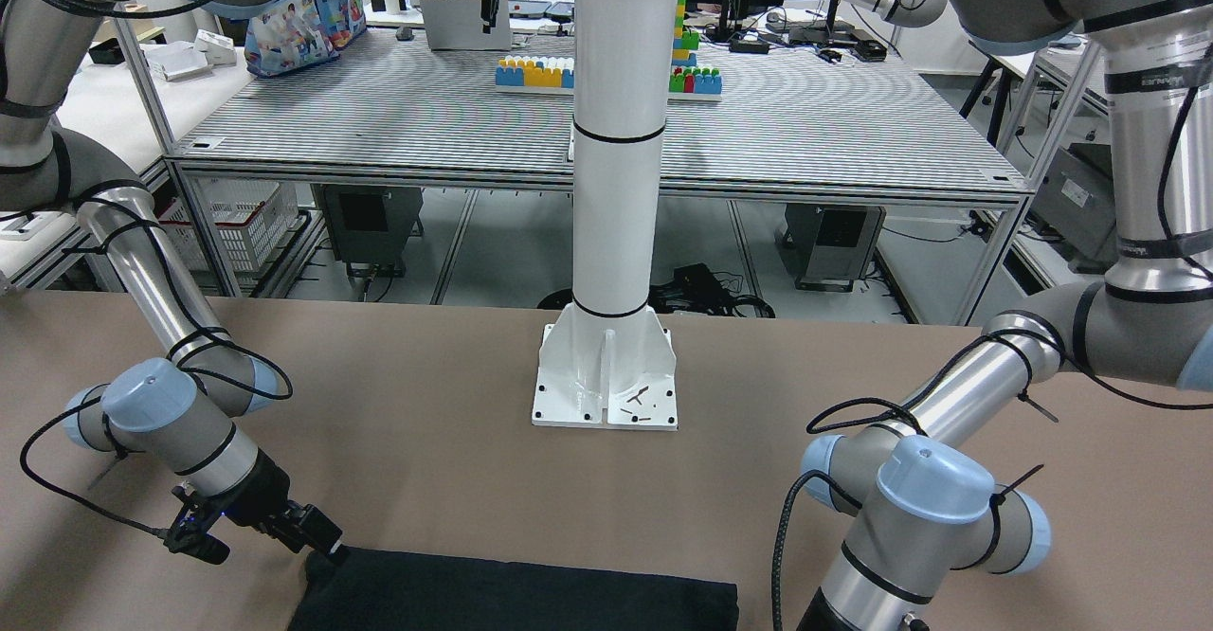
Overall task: Fold clothes
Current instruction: 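Move the right gripper down to the shirt corner nearest the robot and grasp it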
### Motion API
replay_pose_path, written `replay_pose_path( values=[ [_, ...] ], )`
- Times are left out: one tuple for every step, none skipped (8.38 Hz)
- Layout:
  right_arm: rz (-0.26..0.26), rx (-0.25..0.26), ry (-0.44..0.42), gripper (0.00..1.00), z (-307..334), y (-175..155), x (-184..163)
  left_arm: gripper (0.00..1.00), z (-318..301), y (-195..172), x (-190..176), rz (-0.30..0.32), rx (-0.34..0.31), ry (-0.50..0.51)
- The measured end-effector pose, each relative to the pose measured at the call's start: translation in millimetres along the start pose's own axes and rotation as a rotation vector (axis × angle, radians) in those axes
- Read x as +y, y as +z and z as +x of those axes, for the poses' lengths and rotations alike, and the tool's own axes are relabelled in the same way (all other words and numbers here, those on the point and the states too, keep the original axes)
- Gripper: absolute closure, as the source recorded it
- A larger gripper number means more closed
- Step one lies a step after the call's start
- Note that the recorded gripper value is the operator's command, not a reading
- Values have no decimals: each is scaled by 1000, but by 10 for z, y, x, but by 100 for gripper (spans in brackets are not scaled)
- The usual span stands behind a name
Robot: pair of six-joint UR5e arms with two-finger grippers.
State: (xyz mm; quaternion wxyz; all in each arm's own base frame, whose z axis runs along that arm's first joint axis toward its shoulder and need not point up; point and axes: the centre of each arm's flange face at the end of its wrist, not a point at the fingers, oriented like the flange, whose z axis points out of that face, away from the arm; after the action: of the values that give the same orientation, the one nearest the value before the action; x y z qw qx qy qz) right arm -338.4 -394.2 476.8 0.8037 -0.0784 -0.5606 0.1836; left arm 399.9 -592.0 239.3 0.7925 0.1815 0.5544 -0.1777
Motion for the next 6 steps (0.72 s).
replay_pose_path(
  values=[
    [6, 10, -1, 6, 38, 67, 29, 0, -2, 5, 3, 3, -1, 0],
    [12, 21, 2, 6, 84, 125, 19, 0, -3, 13, 12, 4, -2, 0],
    [16, 34, 4, 7, 133, 182, -10, 0, 2, 18, 21, 3, -2, -1],
    [19, 43, 5, 36, 172, 225, -38, 0, 6, 21, 26, 3, -2, -1],
    [19, 49, 7, 85, 195, 251, -52, 0, 8, 21, 28, 3, -2, -1],
    [20, 51, 9, 100, 203, 259, -58, 0, 14, 21, 28, 4, -1, 0]
  ],
)
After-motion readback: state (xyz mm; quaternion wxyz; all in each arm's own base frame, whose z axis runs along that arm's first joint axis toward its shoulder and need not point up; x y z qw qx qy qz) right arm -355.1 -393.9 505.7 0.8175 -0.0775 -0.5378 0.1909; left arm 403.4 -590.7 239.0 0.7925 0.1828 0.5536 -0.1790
